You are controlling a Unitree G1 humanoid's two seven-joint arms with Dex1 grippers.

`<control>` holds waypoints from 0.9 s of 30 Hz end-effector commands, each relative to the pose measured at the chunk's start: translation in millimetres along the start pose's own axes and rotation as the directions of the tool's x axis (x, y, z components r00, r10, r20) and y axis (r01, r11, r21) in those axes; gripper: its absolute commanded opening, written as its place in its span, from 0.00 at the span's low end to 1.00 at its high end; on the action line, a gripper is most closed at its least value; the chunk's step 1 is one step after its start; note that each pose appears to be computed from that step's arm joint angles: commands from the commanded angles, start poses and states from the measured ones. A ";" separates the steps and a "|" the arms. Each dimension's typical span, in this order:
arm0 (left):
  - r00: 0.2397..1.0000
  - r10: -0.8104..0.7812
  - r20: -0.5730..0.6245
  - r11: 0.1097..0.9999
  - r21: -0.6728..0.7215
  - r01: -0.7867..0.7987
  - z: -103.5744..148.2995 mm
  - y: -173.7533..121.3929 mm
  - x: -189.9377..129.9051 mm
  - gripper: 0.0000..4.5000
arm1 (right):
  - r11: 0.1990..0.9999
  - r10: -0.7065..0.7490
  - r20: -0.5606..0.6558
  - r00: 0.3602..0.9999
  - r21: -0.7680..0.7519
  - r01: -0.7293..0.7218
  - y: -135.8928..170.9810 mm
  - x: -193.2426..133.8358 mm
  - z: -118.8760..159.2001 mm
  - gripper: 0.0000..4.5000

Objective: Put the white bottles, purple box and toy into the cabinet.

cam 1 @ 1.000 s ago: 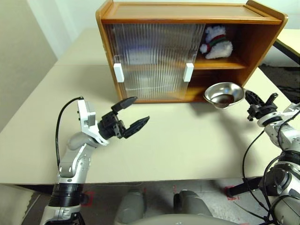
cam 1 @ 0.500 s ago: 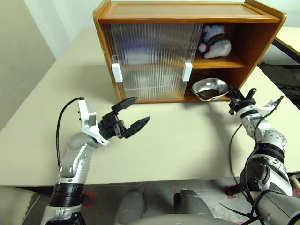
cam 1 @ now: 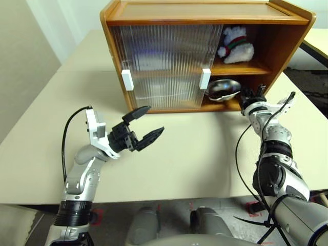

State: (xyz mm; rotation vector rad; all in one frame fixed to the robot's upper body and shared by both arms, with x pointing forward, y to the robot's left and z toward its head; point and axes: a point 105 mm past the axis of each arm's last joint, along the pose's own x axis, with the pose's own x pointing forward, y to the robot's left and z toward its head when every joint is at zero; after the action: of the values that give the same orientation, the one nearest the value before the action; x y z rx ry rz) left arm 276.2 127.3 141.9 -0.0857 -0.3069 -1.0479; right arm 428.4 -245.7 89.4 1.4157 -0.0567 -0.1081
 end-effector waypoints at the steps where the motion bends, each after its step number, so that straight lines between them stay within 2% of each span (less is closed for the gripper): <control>1: 1.000 -0.001 -0.014 1.000 0.004 0.001 -3.1 -1.7 0.6 1.00 | 1.000 -0.029 0.051 0.998 0.003 0.029 1.6 6.3 2.4 0.00; 9: 1.000 -0.002 -0.008 1.000 0.002 0.002 -3.4 -2.6 1.9 1.00 | 0.998 -0.052 0.049 0.997 0.040 0.050 0.6 14.2 -13.3 0.00; 17: 1.000 -0.001 -0.010 1.000 0.002 0.001 -3.4 -3.8 1.6 1.00 | 0.997 -0.074 0.050 0.996 0.030 0.073 -0.5 16.5 -14.1 0.00; 22: 1.000 0.003 -0.013 1.000 -0.003 -0.003 -5.1 -3.9 0.5 1.00 | 0.998 -0.055 0.036 0.998 0.001 0.055 0.0 15.5 -12.3 0.35; 26: 1.000 0.003 -0.011 1.000 -0.005 -0.003 -5.0 -3.8 0.9 1.00 | 0.998 -0.058 0.041 0.998 -0.009 0.058 -2.5 13.6 -10.3 0.67; 27: 1.000 0.001 -0.011 1.000 -0.006 -0.001 -5.1 -3.9 1.4 1.00 | 0.998 -0.060 0.040 0.997 -0.026 0.061 -5.1 12.0 -8.8 0.77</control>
State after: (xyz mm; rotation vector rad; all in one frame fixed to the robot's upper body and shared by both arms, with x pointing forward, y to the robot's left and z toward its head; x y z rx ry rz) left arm 276.0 126.2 140.5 -0.0946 -0.3056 -1.0381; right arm 444.7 -234.9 87.5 1.4243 -0.0531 -0.1774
